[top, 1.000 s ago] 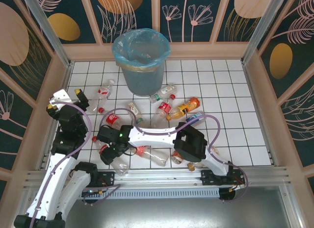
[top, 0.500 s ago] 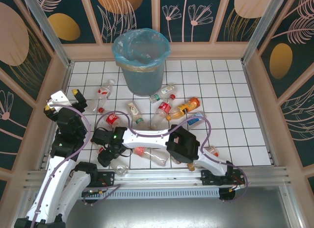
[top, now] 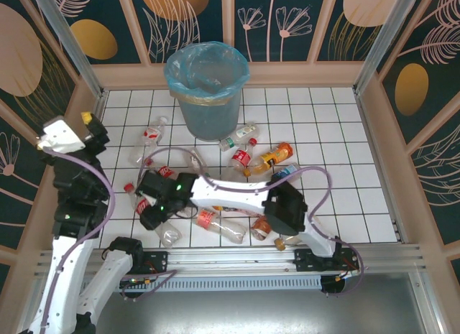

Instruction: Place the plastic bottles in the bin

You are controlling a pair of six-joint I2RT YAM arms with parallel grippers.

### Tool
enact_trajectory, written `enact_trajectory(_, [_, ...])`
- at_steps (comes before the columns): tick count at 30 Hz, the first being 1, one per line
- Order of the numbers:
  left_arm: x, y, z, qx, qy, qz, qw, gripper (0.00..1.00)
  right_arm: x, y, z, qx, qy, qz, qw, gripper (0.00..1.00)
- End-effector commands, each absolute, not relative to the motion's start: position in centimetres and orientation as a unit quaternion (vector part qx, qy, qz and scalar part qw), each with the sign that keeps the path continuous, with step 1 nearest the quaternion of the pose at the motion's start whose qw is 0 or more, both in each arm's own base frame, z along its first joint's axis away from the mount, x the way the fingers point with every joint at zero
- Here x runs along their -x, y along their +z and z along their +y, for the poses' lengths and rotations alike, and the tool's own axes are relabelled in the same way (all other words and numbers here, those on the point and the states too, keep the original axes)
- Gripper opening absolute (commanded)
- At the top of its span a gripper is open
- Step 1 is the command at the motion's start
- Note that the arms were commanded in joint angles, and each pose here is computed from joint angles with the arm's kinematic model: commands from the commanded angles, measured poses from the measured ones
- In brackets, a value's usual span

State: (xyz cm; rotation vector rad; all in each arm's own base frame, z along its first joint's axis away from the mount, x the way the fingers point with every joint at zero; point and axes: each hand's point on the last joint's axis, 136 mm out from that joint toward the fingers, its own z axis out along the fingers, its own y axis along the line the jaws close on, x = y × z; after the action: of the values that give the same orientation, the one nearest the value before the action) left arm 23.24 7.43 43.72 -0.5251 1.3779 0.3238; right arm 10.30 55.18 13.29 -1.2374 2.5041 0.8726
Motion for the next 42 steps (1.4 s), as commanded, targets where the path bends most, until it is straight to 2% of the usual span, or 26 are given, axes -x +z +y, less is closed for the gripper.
enact_trajectory(1, [-22.6, 47.5, 7.0, 0.213, 0.143, 0.616, 0.745, 0.94, -13.7, 23.7, 54.8, 0.395, 0.375, 0.814, 0.201, 0.51])
enact_trajectory(6, [-23.2, 50.9, 5.2, 0.178, 0.096, 0.616, 0.761, 0.92, -21.1, 33.0, 51.6, 0.353, 0.381, 0.785, 0.337, 0.51])
enact_trajectory(10, [-26.1, 51.3, 1.8, 0.112, 0.032, 0.643, 0.757, 0.91, -27.2, 40.1, 48.4, 0.313, 0.381, 0.744, 0.451, 0.49])
enact_trajectory(16, [-31.0, 50.3, -5.9, -0.011, -0.126, 0.666, 0.736, 0.91, -35.6, 46.0, 44.5, 0.272, 0.332, 0.689, 0.584, 0.50])
enact_trajectory(21, [-34.8, 49.6, -8.6, -0.024, -0.190, 0.670, 0.718, 0.89, -42.0, 46.4, 42.4, 0.249, 0.291, 0.651, 0.656, 0.51])
enact_trajectory(30, [-38.2, 46.7, -9.1, -0.024, -0.181, 0.689, 0.701, 0.89, -49.2, 43.3, 43.1, 0.254, 0.243, 0.625, 0.697, 0.52])
enact_trajectory(38, [-39.3, 44.0, -10.1, -0.032, -0.201, 0.707, 0.677, 0.89, -51.6, 42.5, 42.5, 0.236, 0.238, 0.614, 0.715, 0.52])
enact_trajectory(42, [-39.6, 42.9, -10.5, -0.034, -0.206, 0.715, 0.667, 0.89, -52.3, 40.9, 42.3, 0.239, 0.241, 0.609, 0.717, 0.57])
